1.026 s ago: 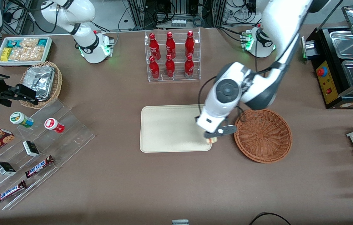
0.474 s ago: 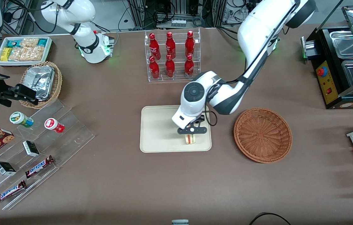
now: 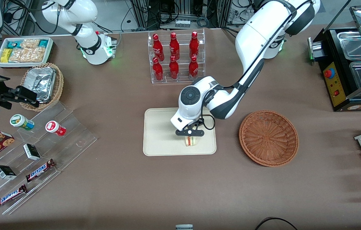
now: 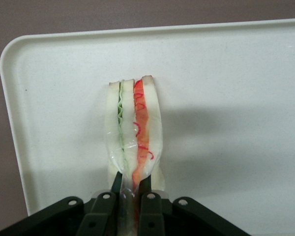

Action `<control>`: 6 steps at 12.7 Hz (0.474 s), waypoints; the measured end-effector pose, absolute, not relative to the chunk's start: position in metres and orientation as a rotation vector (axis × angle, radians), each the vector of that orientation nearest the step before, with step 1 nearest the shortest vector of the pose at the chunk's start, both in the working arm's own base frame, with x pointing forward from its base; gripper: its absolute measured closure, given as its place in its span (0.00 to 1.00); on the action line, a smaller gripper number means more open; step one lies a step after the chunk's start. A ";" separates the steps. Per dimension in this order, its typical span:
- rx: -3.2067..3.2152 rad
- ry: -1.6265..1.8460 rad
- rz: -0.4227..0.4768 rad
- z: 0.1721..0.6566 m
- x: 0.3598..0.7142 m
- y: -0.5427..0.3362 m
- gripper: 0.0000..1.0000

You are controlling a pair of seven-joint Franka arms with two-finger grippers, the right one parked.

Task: Place sandwich from basket to tray
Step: 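Lower the sandwich onto the tray and open the left gripper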

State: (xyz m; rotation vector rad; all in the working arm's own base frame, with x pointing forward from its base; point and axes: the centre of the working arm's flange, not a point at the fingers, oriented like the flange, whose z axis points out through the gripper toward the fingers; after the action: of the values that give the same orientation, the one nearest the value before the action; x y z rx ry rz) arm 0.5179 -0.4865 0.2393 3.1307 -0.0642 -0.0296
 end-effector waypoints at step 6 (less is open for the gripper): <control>3.097 0.019 0.000 0.274 0.537 -0.483 0.17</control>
State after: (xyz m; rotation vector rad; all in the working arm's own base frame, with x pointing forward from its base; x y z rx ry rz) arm 0.5369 -0.4828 0.2742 3.0973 0.0189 0.0005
